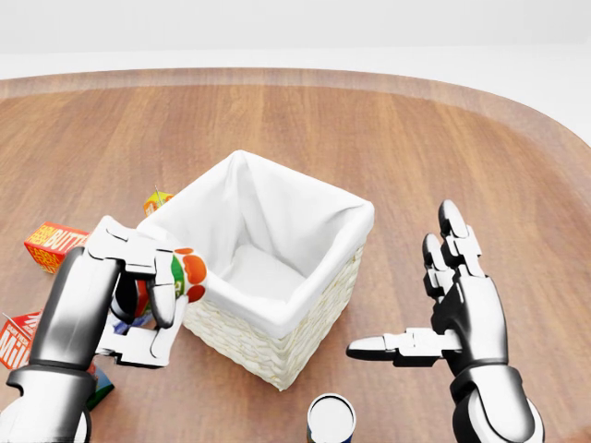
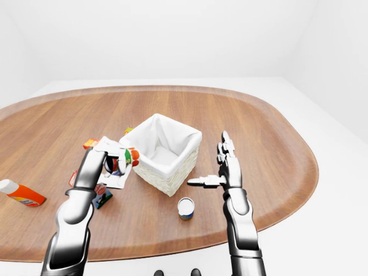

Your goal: Pick up the tomato sauce, and put it in the basket.

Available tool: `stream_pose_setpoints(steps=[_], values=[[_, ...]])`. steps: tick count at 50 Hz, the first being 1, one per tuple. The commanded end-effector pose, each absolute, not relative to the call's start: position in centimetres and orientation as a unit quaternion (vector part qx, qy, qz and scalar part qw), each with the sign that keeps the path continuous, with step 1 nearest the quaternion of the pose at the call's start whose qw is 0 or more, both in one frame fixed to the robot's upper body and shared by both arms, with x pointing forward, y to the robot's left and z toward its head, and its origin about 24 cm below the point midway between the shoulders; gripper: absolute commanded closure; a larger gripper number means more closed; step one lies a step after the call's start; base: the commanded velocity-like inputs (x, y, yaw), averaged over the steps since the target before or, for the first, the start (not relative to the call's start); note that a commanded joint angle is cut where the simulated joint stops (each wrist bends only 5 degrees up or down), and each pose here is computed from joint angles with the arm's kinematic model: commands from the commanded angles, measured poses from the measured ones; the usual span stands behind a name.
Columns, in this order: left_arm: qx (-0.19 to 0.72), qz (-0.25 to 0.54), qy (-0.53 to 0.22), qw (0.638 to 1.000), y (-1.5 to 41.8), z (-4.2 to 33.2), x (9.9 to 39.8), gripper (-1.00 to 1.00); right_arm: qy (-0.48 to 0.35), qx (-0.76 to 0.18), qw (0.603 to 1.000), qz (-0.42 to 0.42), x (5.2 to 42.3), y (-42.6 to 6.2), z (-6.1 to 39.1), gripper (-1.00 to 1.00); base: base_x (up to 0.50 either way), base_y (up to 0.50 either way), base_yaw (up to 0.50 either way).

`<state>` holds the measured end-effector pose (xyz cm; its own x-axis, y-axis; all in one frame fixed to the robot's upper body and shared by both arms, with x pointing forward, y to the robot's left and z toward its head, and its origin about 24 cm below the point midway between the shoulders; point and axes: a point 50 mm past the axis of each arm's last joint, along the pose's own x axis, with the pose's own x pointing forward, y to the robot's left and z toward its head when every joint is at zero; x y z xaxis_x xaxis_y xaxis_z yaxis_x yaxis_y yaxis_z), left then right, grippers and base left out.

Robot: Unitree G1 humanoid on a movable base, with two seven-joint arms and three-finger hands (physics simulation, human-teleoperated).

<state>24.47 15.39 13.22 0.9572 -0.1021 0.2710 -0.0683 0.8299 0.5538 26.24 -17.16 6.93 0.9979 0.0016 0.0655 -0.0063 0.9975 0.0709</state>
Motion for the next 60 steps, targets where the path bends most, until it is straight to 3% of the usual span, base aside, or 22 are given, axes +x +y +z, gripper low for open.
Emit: stream_pose_setpoints(steps=[1, 28, 45, 60], values=[[0.299, -0.018, -0.177, 0.938, 14.8, 14.9, 26.1, 1.0, -0.035, 0.036, 0.999, 0.001, 26.3, -17.2, 7.0, -1.0, 0.0, 0.0, 0.0], [0.34, -0.028, -0.206, 0.917, 13.7, 18.3, 31.4, 1.0, -0.03, 0.034, 0.999, -0.002, 26.5, -17.3, 6.8, -1.0, 0.0, 0.0, 0.0], [0.338, -0.032, -0.136, 0.931, 14.1, 17.7, 36.9, 1.0, -0.042, 0.035, 0.998, -0.003, 26.3, -17.3, 7.4, -1.0, 0.0, 0.0, 0.0], [0.347, -0.047, -0.128, 0.928, 13.0, 17.7, 39.1, 1.0, -0.043, 0.036, 0.998, -0.003, 26.3, -17.3, 7.4, -1.0, 0.0, 0.0, 0.0]])
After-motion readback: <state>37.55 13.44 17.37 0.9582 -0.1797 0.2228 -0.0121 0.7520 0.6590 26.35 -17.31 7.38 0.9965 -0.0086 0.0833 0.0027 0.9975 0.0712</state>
